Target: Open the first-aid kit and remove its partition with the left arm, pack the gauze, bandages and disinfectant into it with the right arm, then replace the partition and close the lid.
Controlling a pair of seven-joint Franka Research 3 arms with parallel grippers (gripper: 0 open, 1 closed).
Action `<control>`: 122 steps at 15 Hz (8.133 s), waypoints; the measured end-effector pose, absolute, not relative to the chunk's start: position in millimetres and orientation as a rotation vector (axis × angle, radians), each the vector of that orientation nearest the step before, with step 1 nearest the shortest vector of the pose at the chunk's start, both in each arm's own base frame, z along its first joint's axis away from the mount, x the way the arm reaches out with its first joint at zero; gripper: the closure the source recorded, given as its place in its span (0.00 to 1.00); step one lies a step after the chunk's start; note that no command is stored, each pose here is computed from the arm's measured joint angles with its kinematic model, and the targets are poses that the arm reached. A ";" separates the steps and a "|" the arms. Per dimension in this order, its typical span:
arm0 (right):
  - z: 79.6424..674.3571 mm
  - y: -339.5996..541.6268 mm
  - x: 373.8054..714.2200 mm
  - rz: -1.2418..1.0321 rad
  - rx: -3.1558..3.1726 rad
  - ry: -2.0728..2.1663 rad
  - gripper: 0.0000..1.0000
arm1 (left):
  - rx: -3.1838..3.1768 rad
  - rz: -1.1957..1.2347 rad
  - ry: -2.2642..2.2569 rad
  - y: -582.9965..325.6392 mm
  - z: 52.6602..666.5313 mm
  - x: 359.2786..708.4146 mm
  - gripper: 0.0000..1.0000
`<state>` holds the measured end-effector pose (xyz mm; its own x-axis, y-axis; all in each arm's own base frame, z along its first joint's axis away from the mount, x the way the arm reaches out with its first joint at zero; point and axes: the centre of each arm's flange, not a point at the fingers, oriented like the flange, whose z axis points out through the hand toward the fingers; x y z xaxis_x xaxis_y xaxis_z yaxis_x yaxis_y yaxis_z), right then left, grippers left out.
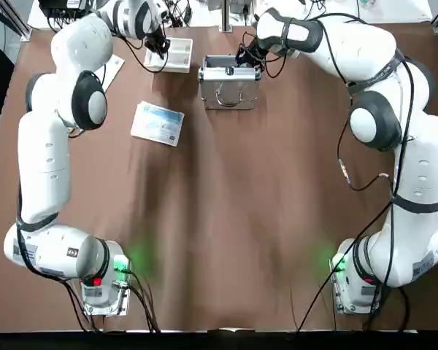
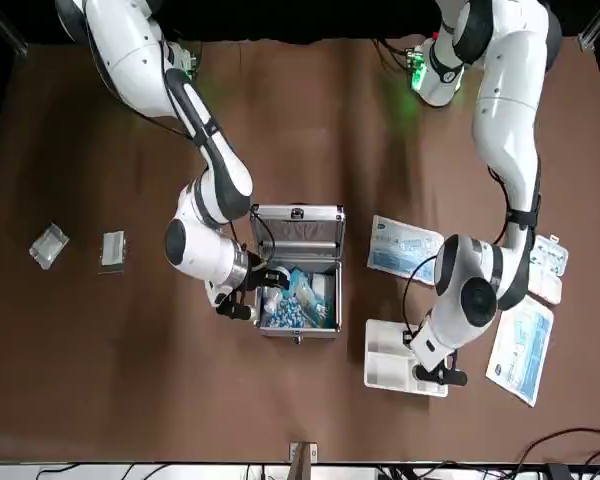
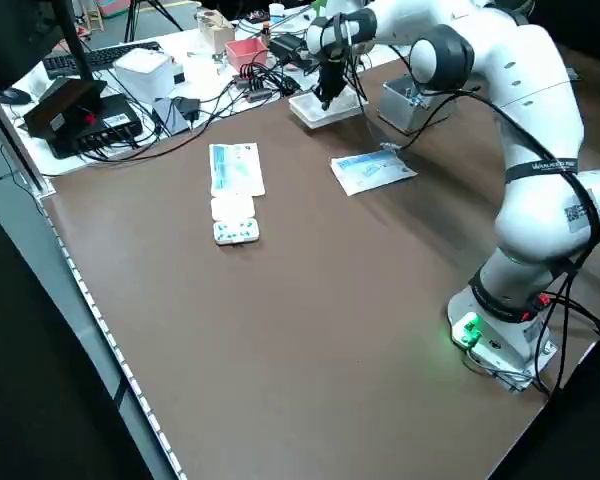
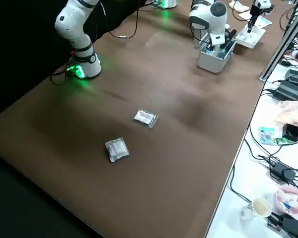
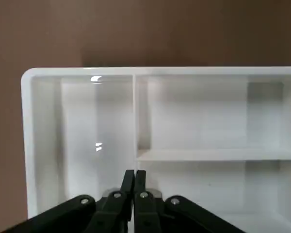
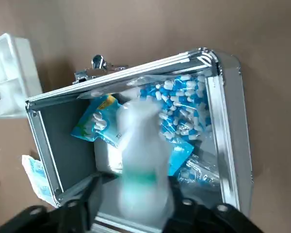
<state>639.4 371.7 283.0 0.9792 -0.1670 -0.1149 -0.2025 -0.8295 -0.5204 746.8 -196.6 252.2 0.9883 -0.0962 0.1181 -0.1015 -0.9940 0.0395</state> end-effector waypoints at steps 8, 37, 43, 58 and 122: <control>288.9 368.1 644.2 0.075 -2.567 0.261 0.01 | 3.070 0.221 -0.127 -198.7 207.9 748.0 0.87; 194.7 -135.2 664.2 0.563 -3.045 -0.107 0.21 | 3.150 0.054 -0.262 -141.9 595.5 629.6 0.00; 164.4 -138.6 626.8 0.836 -2.922 -0.133 0.22 | 3.147 0.057 -0.262 -145.1 598.0 626.3 0.00; 137.6 -158.6 598.1 0.930 -2.874 -0.096 0.30 | 3.142 0.057 -0.108 -88.1 600.1 633.8 0.00; 275.8 434.9 646.6 0.188 -2.365 0.569 0.65 | 3.135 0.118 -0.094 -82.7 588.4 642.7 0.00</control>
